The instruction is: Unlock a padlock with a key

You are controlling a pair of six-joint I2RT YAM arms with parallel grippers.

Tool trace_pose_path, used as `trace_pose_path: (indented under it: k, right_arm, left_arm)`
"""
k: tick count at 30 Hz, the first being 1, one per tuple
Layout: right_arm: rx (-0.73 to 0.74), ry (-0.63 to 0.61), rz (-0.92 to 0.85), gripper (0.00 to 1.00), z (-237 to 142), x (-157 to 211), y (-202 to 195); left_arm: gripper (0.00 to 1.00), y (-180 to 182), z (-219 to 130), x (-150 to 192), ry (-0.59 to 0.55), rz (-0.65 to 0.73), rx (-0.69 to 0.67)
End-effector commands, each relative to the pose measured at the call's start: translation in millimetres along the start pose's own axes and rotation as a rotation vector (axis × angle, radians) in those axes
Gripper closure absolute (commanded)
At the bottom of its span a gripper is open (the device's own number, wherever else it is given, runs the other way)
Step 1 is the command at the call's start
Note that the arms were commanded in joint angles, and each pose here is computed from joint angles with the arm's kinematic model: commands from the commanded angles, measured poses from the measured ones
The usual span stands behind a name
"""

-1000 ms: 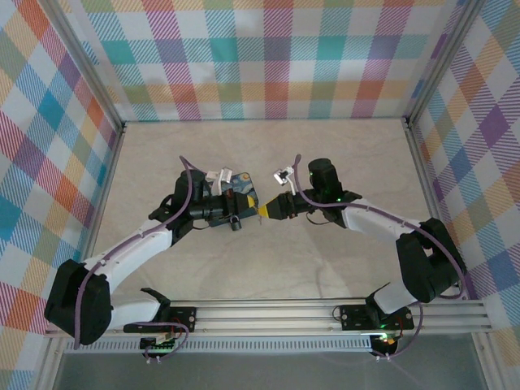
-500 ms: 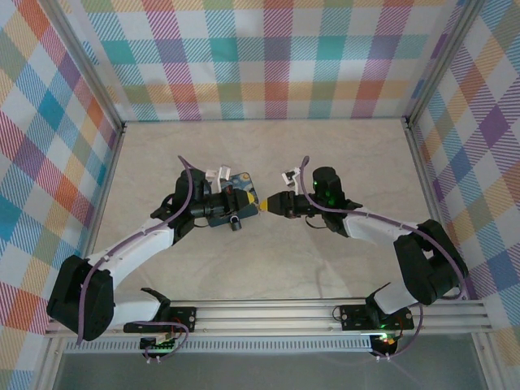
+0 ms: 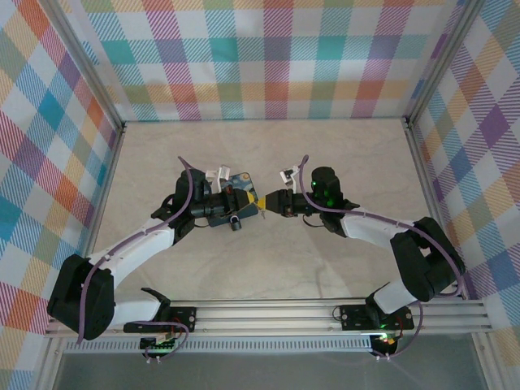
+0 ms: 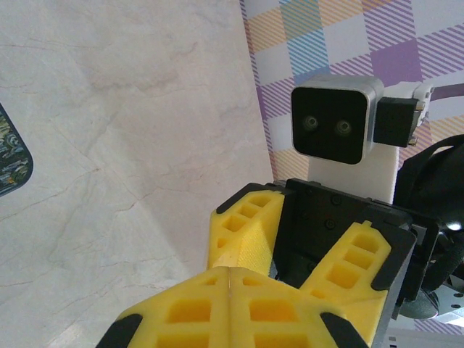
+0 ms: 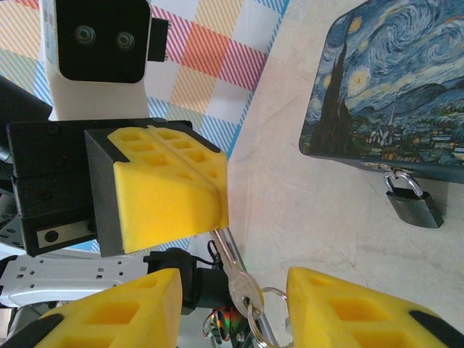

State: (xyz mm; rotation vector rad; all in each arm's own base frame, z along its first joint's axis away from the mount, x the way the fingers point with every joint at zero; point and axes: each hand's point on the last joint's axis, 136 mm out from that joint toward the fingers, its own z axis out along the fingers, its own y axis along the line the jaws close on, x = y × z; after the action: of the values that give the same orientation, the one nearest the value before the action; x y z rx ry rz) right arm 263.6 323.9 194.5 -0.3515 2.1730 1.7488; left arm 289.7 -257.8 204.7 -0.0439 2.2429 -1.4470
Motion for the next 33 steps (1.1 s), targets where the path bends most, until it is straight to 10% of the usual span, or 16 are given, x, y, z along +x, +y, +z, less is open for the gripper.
trace_pose_path:
  k: [1, 20, 33]
  right_arm:
    - [-0.007, 0.014, -0.005, 0.58, 2.3, 2.9, 0.7]
    - [-0.021, 0.049, -0.003, 0.67, 12.2, 12.9, 1.3]
    - [-0.038, 0.022, -0.036, 0.92, 8.7, 11.4, 7.9]
  left_arm:
    - [1.0, -3.0, -5.2, -7.6, -0.038, 0.019, 0.015]
    - [1.0, -5.3, -6.5, -7.8, -0.044, 0.01, 0.027]
    - [1.0, -2.5, -9.5, -6.1, -0.057, -0.005, 0.023]
